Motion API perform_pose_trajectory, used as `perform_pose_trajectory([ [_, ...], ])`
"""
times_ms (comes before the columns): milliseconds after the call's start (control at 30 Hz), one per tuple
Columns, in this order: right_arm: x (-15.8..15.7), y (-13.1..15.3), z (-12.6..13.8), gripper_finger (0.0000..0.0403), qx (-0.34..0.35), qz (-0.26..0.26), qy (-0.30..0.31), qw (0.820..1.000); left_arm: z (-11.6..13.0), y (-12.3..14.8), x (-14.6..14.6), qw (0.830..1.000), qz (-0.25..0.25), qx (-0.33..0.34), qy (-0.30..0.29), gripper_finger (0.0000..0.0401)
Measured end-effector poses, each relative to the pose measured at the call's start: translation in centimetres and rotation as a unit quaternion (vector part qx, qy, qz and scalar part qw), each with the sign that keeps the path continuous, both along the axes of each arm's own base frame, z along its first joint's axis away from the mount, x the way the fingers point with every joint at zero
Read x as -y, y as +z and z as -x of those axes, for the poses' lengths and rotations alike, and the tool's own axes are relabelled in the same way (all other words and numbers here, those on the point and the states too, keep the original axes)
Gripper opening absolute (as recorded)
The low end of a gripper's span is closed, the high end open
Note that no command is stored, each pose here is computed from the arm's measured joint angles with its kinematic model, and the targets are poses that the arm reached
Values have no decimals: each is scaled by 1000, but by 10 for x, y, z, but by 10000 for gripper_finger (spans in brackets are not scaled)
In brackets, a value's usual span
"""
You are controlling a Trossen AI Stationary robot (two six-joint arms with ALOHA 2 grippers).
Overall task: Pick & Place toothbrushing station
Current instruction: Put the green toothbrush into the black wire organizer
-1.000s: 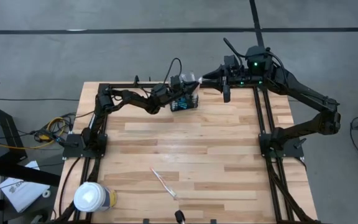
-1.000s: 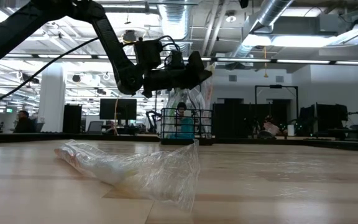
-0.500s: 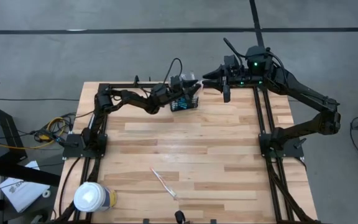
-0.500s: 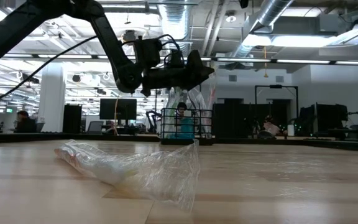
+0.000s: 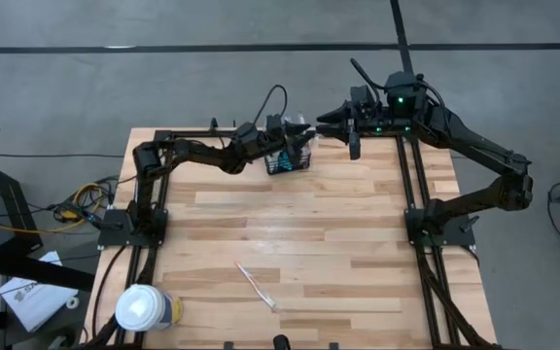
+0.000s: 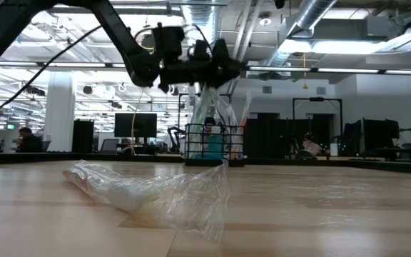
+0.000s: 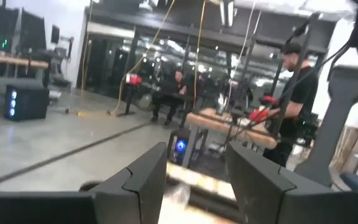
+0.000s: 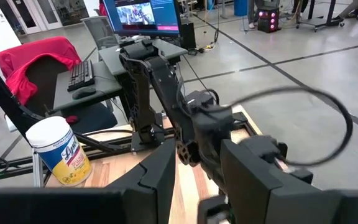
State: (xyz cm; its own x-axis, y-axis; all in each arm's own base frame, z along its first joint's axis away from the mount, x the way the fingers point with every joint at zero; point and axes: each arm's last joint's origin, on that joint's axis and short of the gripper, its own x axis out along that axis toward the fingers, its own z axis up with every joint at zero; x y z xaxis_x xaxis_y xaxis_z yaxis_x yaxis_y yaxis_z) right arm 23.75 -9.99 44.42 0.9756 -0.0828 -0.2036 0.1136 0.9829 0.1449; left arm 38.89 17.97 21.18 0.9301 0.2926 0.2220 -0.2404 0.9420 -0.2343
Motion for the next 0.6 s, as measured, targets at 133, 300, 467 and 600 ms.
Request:
perform_pose_trajectory([
  [133,3,1,1,119,3,4,-5,1000,7,27,4,999,-18,32,-4,162],
  [300,6,8,10,119,25,15,-19,999,19,61,10,999,-53,7,-5,162],
  [467,5,19,23,119,52,28,-29,998,22,58,7,998,-43,-43,1,162],
  [600,3,23,30,119,64,28,-33,997,12,37,7,998,-29,-50,-5,161],
])
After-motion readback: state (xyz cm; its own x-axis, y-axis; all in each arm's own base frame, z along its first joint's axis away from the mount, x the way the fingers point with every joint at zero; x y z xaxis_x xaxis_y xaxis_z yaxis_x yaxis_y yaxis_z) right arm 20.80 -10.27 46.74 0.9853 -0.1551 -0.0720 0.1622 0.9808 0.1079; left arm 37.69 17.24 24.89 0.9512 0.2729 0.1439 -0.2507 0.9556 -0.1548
